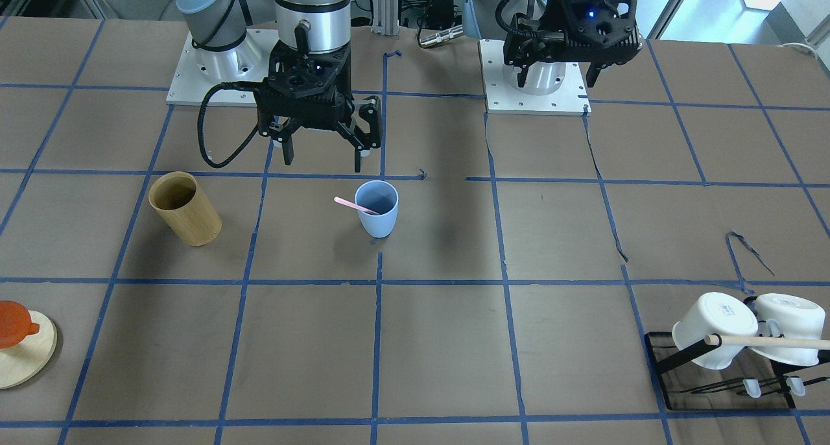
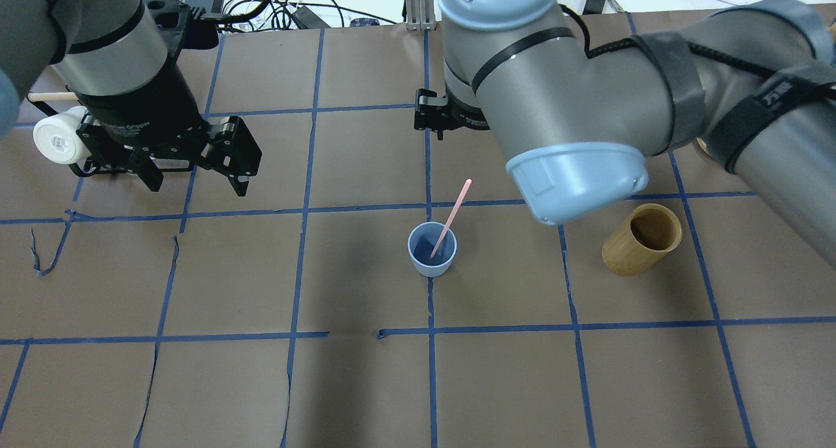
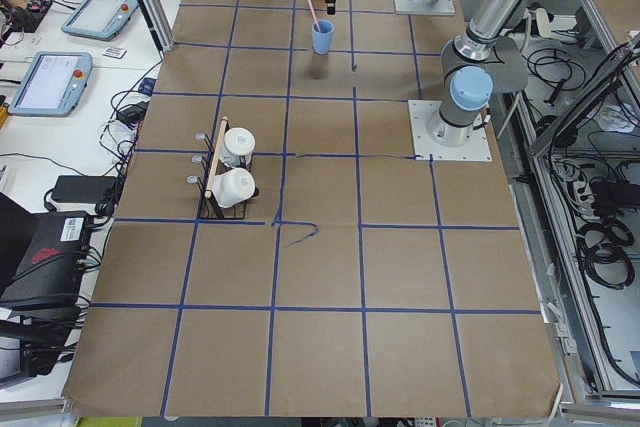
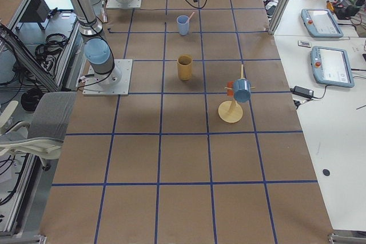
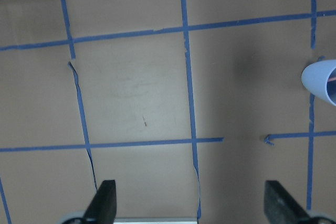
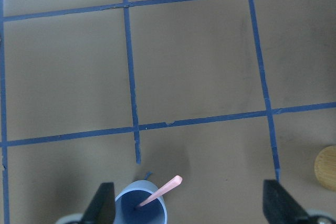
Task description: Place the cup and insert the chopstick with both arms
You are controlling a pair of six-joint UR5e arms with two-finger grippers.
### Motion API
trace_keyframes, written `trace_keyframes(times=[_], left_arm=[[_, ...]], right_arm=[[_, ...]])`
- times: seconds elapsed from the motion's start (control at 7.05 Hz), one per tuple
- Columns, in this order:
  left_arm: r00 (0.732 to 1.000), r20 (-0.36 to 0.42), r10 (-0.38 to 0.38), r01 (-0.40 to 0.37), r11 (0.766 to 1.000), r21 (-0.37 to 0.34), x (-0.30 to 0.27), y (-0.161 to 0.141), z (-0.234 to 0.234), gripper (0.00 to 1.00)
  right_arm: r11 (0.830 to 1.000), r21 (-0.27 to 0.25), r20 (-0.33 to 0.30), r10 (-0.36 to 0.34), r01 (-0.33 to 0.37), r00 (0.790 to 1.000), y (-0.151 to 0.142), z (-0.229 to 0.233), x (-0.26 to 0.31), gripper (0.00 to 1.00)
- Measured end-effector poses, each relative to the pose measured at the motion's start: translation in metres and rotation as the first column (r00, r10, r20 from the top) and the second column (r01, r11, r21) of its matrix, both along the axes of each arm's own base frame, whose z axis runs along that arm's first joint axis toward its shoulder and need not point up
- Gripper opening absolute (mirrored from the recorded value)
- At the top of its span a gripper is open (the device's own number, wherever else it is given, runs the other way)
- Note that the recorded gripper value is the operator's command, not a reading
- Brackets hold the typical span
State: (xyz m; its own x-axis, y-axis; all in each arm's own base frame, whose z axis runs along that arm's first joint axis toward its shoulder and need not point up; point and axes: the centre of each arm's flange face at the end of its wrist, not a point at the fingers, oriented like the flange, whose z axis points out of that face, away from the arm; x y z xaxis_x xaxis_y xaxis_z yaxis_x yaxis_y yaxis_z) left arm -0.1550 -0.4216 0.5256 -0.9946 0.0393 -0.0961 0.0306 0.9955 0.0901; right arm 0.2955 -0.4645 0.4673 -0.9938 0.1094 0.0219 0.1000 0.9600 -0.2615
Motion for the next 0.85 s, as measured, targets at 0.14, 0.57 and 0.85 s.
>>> trace_keyframes(times=[0.14,0.57,0.85], left_arm=[[1.000,-0.001,0.006,-0.006,1.000,0.002,0.001,0.000,-0.001,1.00],[1.000,-0.001,0.019,-0.019,1.000,0.012,0.006,-0.002,-0.004,1.00],[0.999,0.005,0.037,-0.037,0.998,0.043,0.015,-0.002,-0.011,1.00]], right_arm=[[0.999,0.033,-0.020,-0.004,0.005,1.000,-0.011,0.010,-0.021,1.00],[0.977,0.203,0.005,-0.065,0.063,0.998,-0.035,0.014,-0.104,1.00],[0.955,0.290,0.025,-0.070,0.059,0.997,-0.041,0.010,-0.154,1.00]])
